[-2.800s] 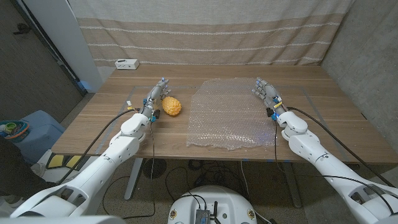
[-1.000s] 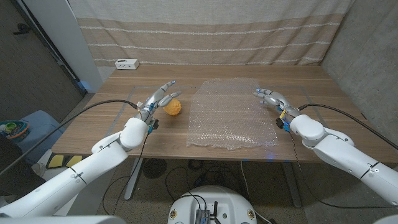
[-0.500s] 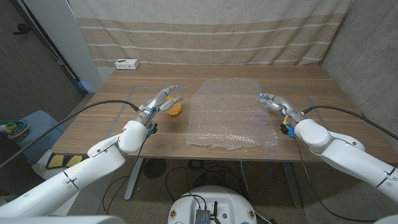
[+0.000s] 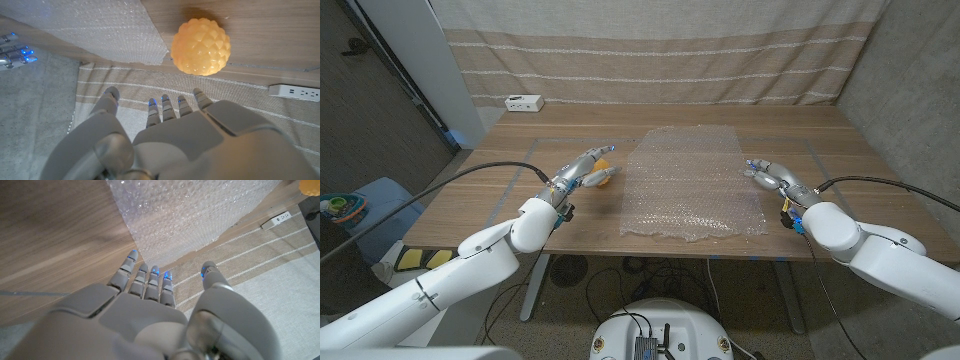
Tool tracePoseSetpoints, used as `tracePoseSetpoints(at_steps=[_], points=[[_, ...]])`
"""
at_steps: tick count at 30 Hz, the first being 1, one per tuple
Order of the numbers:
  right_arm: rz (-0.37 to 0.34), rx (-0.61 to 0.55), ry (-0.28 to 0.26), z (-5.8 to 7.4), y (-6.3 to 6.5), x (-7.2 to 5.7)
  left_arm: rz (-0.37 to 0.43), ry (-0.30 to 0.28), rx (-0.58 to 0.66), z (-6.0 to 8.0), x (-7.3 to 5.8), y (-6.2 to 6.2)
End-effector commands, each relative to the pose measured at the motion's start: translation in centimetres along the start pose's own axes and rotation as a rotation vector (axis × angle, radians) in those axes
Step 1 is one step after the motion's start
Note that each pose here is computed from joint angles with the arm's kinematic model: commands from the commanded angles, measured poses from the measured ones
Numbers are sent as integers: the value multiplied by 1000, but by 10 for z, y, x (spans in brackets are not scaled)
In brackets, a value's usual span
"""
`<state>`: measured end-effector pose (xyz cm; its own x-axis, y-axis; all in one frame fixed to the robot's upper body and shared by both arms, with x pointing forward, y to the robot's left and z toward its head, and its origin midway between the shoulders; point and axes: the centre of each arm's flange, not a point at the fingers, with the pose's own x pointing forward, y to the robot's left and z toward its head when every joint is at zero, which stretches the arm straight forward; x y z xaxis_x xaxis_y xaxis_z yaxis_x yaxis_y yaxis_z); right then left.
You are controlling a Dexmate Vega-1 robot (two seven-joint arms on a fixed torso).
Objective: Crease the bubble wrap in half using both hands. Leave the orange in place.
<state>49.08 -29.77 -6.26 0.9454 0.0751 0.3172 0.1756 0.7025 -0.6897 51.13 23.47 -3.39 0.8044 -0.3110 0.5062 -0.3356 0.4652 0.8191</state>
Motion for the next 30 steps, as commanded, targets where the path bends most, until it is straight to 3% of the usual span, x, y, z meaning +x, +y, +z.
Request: tracePoseSetpoints(at_steps=[1,12,30], points=[[-21,-81,67,-6,6,-35,-40,-64,132,20,-7,-1],[4,-142,110,-13,15,-59,-84,-101,225,31,-16,-2],[-12,-369,203,-4,31,-86,-158,-117,354,32,-21,-10]])
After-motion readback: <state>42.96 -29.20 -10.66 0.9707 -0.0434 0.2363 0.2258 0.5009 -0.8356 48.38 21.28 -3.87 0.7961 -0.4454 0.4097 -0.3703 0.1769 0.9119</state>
